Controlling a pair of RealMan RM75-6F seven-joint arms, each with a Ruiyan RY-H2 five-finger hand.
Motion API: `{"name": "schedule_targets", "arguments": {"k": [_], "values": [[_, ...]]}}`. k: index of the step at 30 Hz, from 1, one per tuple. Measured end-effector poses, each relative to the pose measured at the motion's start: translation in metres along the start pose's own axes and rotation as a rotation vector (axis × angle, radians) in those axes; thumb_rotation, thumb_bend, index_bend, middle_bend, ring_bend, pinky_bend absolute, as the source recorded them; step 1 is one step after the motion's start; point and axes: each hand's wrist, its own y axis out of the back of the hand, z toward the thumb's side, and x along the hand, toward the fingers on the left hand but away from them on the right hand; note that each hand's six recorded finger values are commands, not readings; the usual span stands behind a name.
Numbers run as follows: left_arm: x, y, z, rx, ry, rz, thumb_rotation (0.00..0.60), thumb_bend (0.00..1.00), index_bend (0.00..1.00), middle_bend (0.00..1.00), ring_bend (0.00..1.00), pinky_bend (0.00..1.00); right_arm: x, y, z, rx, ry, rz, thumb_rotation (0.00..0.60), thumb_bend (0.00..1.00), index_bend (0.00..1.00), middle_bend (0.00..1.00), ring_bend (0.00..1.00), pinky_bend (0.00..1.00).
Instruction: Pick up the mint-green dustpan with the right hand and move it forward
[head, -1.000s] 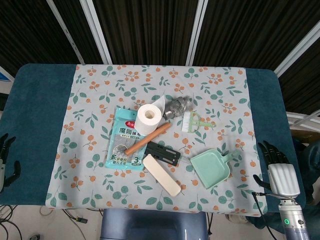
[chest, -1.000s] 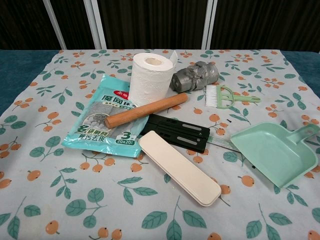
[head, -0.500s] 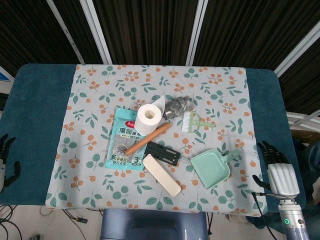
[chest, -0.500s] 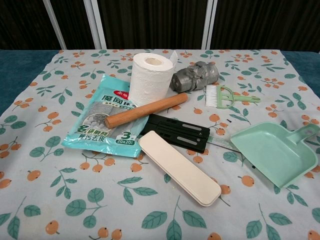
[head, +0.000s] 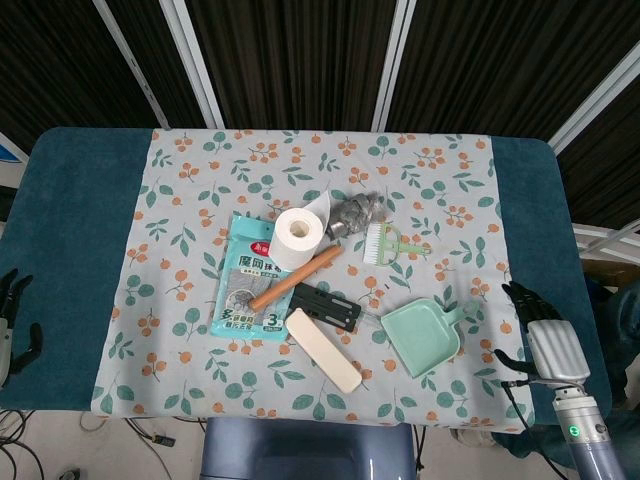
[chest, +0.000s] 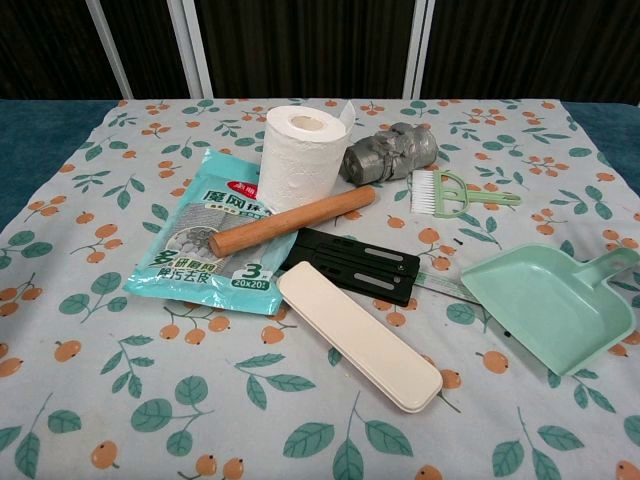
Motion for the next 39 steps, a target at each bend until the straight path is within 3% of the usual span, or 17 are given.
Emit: {"name": "schedule_targets", "arguments": {"k": [7, 14, 19, 26, 39], "values": [[0.0, 0.0, 0.0, -0.001, 0.007, -0.002, 0.6, 0.56, 0.09, 0.01, 0.02, 0.0, -0.046, -0.008, -0.005, -0.078, 0.084, 0.15, 0.6, 0.23, 0.15, 0.17, 0.13, 0.23], [0.001, -0.002, -0.001, 0.012, 0.013, -0.008, 0.6, 0.56, 0.09, 0.01, 0.02, 0.0, -0.093, -0.019, -0.012, 0.041, 0.126, 0.297, 0.6, 0.23, 0.16, 0.18, 0.13, 0.23], [0.001, -0.001, -0.002, 0.009, 0.021, -0.004, 0.6, 0.56, 0.09, 0.01, 0.02, 0.0, -0.1, -0.029, -0.016, 0.129, 0.14, 0.357, 0.6, 0.23, 0.18, 0.2, 0.13, 0.23], [0.001, -0.003, -0.001, 0.022, 0.019, -0.011, 0.6, 0.56, 0.09, 0.01, 0.02, 0.0, -0.095, -0.027, -0.024, 0.182, 0.138, 0.383, 0.6, 0.24, 0.27, 0.29, 0.19, 0.23], [0.001, -0.003, -0.002, 0.029, 0.045, 0.003, 0.6, 0.56, 0.09, 0.01, 0.02, 0.0, -0.099, -0.043, -0.023, 0.177, 0.206, 0.327, 0.6, 0.24, 0.36, 0.34, 0.23, 0.23]]}}
